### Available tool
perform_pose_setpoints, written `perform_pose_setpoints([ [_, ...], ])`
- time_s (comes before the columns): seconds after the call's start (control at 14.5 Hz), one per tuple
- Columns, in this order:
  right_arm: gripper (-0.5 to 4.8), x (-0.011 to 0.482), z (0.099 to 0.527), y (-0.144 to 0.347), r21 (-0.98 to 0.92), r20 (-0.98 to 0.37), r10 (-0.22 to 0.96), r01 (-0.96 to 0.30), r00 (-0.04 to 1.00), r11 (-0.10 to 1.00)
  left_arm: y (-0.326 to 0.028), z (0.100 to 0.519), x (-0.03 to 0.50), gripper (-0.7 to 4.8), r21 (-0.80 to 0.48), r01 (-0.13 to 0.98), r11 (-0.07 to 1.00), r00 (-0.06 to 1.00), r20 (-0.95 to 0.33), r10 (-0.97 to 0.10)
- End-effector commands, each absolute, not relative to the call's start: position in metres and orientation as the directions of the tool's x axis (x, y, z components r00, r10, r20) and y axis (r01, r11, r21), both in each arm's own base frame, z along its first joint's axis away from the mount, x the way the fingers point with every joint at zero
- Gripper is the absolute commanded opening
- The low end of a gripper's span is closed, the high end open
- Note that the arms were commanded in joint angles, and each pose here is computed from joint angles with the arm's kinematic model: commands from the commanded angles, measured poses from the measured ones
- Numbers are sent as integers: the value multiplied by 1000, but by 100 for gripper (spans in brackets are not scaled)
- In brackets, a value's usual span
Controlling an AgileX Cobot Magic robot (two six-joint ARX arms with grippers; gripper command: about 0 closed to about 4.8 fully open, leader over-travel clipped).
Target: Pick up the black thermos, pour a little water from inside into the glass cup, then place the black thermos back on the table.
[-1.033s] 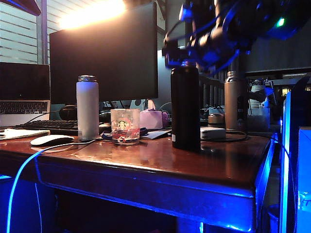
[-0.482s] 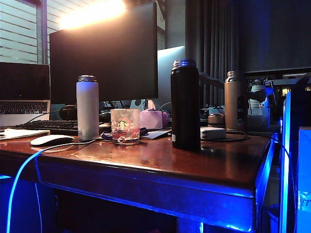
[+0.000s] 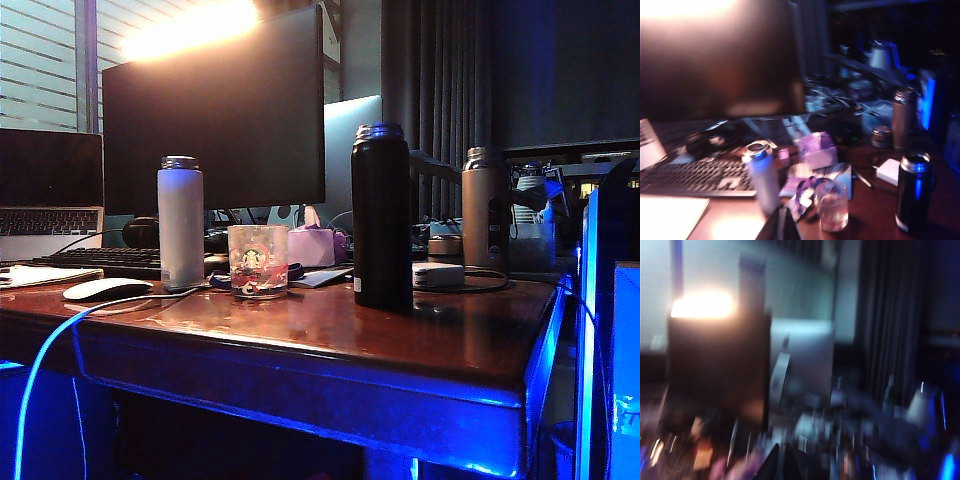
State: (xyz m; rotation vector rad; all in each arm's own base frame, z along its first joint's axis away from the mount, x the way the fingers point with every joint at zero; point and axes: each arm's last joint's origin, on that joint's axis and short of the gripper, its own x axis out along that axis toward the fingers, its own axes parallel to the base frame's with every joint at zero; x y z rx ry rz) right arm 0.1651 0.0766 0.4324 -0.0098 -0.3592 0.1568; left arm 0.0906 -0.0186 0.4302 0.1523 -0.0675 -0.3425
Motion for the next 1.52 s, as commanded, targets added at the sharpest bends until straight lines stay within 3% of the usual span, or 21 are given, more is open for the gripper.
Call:
perform_pose_setpoints([
  [0.07, -1, 139, 422, 63, -58, 249, 168, -159, 954, 986, -12, 418, 46, -5, 146, 325, 935, 945, -19, -325],
  [0.28, -1, 124, 376, 55, -82, 221, 172, -157, 960, 984, -5, 382, 16, -5, 130, 247, 960, 969, -48, -243],
  [0.48, -1, 108, 301, 46, -102, 189, 164, -147, 968, 984, -7, 322, 29, -5, 9, 246, 969, 963, -114, -244],
  [0.76, -1, 96, 218, 38, -103, 130, 92, -79, 987, 992, -10, 304, 49, -5, -5, 248, 969, 968, -29, -248],
  [0.96, -1, 93, 173, 35, -124, 65, 74, -66, 995, 990, -13, 271, 69, -5, -11, 248, 969, 964, -92, -248],
  [1.1, -1, 91, 166, 34, -150, 7, 71, -69, 997, 986, -14, 266, 79, -5, 2, 252, 968, 967, 22, -252],
  [1.52, -1, 90, 167, 33, -145, 17, 57, -54, 998, 988, -17, 213, 95, -5, -12, 248, 969, 963, -109, -248],
])
